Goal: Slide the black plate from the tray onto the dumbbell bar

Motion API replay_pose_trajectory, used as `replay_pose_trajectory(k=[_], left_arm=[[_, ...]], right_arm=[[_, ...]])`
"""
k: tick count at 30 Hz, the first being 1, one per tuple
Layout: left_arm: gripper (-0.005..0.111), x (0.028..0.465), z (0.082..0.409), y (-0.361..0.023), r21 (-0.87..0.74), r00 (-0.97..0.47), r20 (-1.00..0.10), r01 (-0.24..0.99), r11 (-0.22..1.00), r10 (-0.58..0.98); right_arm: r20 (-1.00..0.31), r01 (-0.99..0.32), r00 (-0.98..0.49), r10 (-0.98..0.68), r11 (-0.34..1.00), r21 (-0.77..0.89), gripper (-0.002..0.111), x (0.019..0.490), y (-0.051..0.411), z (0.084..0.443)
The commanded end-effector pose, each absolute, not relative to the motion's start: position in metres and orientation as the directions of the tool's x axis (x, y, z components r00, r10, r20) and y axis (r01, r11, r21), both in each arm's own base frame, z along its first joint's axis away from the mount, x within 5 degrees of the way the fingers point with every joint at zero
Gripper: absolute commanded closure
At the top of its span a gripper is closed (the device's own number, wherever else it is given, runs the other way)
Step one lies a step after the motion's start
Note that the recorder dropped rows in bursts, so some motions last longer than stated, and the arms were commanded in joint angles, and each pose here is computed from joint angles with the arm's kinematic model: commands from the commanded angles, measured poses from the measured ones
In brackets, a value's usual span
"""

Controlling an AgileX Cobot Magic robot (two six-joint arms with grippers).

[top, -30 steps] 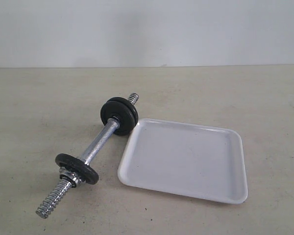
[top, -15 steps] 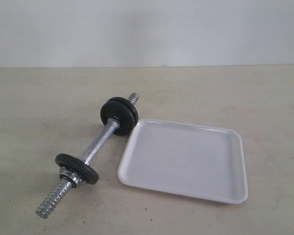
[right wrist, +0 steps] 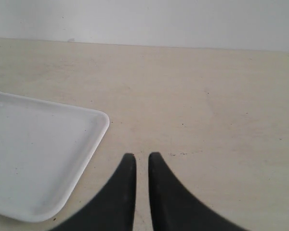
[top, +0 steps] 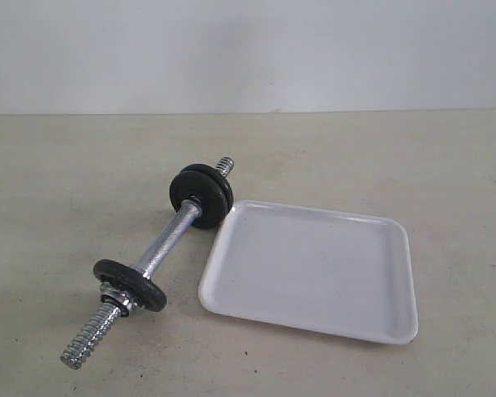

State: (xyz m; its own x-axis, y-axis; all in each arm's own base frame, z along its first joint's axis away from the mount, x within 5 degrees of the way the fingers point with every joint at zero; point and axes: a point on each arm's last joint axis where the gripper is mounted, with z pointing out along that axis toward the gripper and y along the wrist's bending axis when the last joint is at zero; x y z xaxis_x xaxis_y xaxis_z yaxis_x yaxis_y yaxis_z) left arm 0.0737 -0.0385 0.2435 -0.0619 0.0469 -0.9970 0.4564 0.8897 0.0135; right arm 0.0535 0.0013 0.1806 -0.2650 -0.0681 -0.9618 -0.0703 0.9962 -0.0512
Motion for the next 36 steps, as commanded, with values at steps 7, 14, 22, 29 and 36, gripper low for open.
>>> replay_pose_trajectory(k=[7, 14, 22, 29, 36], left_arm=[[0.102, 0.053, 0.256, -0.022, 0.006, 0.117, -0.992, 0.333, 0.943, -0.036], [0.102, 0.042, 0.257, -0.024, 0.017, 0.168, -0.985, 0.307, 0.951, -0.036], [0.102, 0.042, 0.258, -0.023, 0.006, 0.168, -0.985, 0.285, 0.959, -0.043], [0.102, 0.042, 0.261, -0.021, 0.039, 0.189, -0.982, 0.254, 0.966, -0.010], [0.102, 0.050, 0.243, -0.006, 0.034, 0.172, -0.985, 0.082, 0.996, 0.020]], right_arm=[[-0.964, -0.067, -0.254, -0.075, 0.996, -0.060, 0.100, 0.053, 0.001, 0.182], [-0.964, -0.067, -0.254, -0.075, 0.996, -0.060, 0.100, 0.053, 0.001, 0.182], [-0.964, -0.067, -0.254, -0.075, 0.996, -0.060, 0.100, 0.053, 0.001, 0.182], [-0.964, -0.067, -0.254, -0.075, 0.996, -0.060, 0.100, 0.053, 0.001, 0.182], [-0.964, -0.067, -0.255, -0.072, 0.996, -0.056, 0.100, 0.053, 0.001, 0.182]])
